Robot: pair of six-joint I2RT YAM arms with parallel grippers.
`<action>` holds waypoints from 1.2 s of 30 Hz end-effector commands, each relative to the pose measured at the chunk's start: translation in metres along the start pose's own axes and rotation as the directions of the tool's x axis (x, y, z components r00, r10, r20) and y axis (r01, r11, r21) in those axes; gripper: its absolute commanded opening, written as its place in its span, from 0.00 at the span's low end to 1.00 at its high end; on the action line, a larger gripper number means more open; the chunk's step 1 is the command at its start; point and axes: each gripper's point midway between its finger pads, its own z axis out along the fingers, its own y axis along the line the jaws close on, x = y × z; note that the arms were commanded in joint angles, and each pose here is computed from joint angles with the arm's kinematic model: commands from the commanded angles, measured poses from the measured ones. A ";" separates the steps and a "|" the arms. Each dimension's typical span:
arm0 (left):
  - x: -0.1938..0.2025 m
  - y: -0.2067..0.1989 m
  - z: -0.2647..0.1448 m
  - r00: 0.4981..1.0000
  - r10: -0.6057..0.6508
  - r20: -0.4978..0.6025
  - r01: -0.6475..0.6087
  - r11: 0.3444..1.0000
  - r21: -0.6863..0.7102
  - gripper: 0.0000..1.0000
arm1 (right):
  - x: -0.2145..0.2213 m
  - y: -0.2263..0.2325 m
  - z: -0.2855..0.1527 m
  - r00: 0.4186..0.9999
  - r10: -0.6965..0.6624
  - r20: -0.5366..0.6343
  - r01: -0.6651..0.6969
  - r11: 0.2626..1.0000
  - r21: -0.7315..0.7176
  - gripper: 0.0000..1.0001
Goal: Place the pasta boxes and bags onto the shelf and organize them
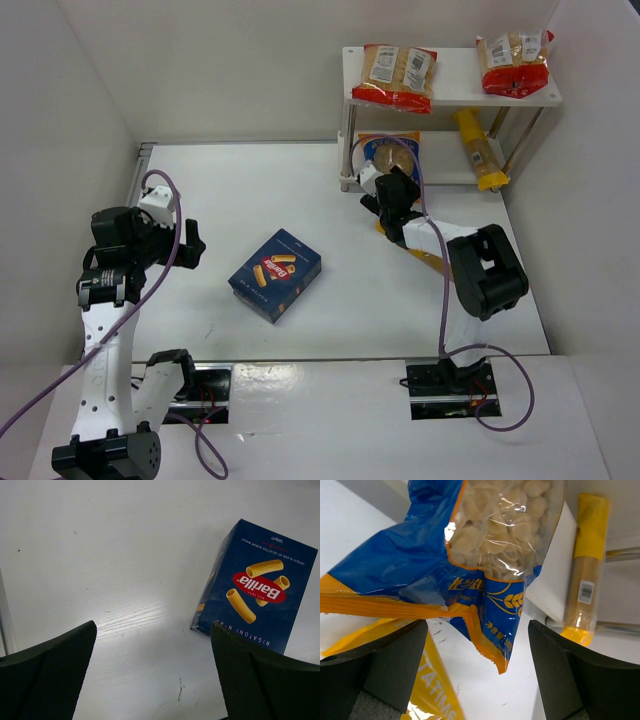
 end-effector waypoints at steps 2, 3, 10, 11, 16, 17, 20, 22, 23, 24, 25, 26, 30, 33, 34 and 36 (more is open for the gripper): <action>-0.008 0.001 -0.002 0.999 0.019 0.038 -0.018 1.000 -0.005 1.00 | -0.001 -0.014 0.006 0.996 -0.085 0.008 0.084 0.993 0.079 0.89; -0.008 0.001 -0.002 0.999 0.019 0.038 -0.018 1.000 -0.005 1.00 | 0.000 -0.011 0.007 0.995 -0.103 0.005 0.102 0.993 0.064 0.89; -0.008 0.001 -0.002 0.999 0.019 0.038 -0.018 1.000 -0.005 1.00 | 0.007 0.000 0.015 0.984 -0.178 0.001 0.178 0.983 0.044 0.89; -0.008 0.001 -0.002 0.999 0.019 0.038 -0.018 1.000 -0.005 1.00 | 0.008 0.000 0.017 0.983 -0.184 -0.004 0.184 0.981 0.055 0.88; -0.009 0.001 -0.004 0.999 0.022 0.046 -0.022 1.000 -0.007 1.00 | 0.014 0.011 0.030 0.978 -0.208 -0.031 0.209 0.977 0.038 0.76; -0.009 0.001 -0.004 0.999 0.022 0.046 -0.022 1.000 -0.007 1.00 | 0.013 0.013 0.033 0.977 -0.210 -0.033 0.211 0.977 0.036 0.76; -0.009 0.001 -0.004 0.999 0.022 0.046 -0.022 1.000 -0.007 1.00 | 0.013 0.015 0.036 0.977 -0.211 -0.035 0.212 0.977 0.034 0.60; -0.009 0.001 -0.004 0.999 0.022 0.046 -0.022 1.000 -0.007 1.00 | 0.013 0.015 0.036 0.979 -0.202 -0.034 0.204 0.978 0.035 0.48; -0.009 0.001 -0.004 0.999 0.022 0.046 -0.022 1.000 -0.007 1.00 | 0.010 0.013 0.036 0.980 -0.198 -0.029 0.199 0.979 0.041 0.36; -0.009 0.001 -0.004 0.999 0.022 0.046 -0.022 1.000 -0.007 1.00 | 0.007 0.010 0.035 0.981 -0.194 -0.024 0.194 0.980 0.047 0.30; -0.009 0.001 -0.004 0.999 0.022 0.046 -0.022 1.000 -0.007 1.00 | 0.005 0.007 0.033 0.982 -0.189 -0.018 0.190 0.980 0.053 0.25; -0.009 0.001 -0.004 0.999 0.022 0.046 -0.022 1.000 -0.007 1.00 | 0.003 0.006 0.034 0.984 -0.179 -0.019 0.180 0.982 0.052 0.20; -0.009 0.001 -0.004 0.999 0.022 0.046 -0.022 1.000 -0.007 1.00 | -0.003 -0.006 0.031 0.988 -0.152 -0.007 0.152 0.985 0.076 0.03; -0.009 0.001 -0.004 0.999 0.022 0.046 -0.022 1.000 -0.007 1.00 | -0.009 -0.013 0.029 0.990 -0.142 0.006 0.141 0.986 0.090 0.00; -0.009 0.001 -0.004 0.999 0.022 0.046 -0.022 1.000 -0.007 1.00 | -0.017 -0.020 0.028 0.991 -0.129 0.023 0.126 0.986 0.109 0.00; -0.009 0.001 -0.004 0.999 0.022 0.046 -0.022 1.000 -0.007 1.00 | -0.020 -0.024 0.025 0.993 -0.115 0.032 0.110 0.987 0.116 0.00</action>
